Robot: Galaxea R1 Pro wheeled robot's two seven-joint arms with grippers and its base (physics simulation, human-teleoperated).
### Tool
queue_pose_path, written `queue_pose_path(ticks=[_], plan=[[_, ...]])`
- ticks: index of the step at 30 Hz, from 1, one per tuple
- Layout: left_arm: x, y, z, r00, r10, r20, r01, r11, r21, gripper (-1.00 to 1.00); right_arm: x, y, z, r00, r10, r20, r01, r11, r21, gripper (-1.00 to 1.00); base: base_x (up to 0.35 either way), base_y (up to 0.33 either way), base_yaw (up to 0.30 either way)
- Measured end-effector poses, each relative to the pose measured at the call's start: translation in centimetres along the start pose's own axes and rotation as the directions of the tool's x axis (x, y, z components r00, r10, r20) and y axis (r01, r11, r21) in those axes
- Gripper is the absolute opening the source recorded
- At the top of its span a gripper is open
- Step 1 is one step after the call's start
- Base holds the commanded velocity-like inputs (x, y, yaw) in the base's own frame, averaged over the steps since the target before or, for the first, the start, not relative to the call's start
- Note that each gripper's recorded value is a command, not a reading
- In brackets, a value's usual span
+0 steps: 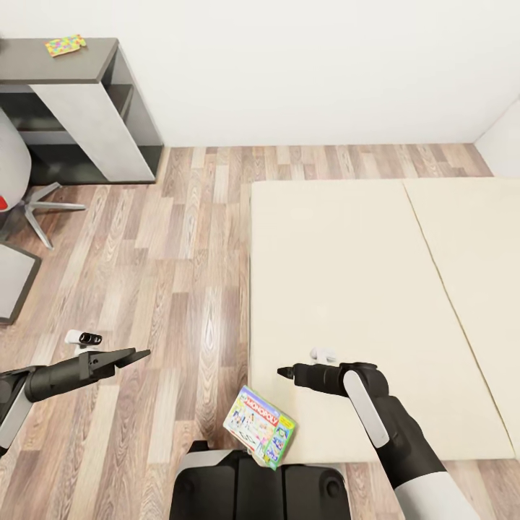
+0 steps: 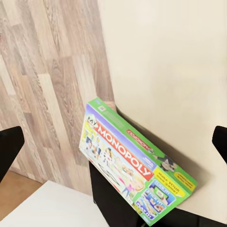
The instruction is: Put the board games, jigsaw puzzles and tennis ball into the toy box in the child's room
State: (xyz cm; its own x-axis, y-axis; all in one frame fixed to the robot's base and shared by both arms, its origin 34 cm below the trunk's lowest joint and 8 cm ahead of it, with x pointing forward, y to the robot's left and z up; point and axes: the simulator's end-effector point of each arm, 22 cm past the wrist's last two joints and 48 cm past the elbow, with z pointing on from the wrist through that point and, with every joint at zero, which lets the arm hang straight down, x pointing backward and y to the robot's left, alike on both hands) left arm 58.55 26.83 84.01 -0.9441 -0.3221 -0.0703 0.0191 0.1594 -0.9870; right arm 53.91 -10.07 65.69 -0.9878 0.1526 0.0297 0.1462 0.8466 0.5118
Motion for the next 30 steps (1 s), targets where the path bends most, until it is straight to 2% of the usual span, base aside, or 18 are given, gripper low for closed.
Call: queue_pose_path(ticks=[30], plan=[[-0.9, -2.3, -0.1, 0.999, 0.046, 0.008, -0.046, 0.999, 0.016, 1.00, -1.6, 1.3, -1.8, 0.999, -0.025, 0.042, 0.025, 1.000, -0.007, 1.00, 0.000, 0.000, 0.000]])
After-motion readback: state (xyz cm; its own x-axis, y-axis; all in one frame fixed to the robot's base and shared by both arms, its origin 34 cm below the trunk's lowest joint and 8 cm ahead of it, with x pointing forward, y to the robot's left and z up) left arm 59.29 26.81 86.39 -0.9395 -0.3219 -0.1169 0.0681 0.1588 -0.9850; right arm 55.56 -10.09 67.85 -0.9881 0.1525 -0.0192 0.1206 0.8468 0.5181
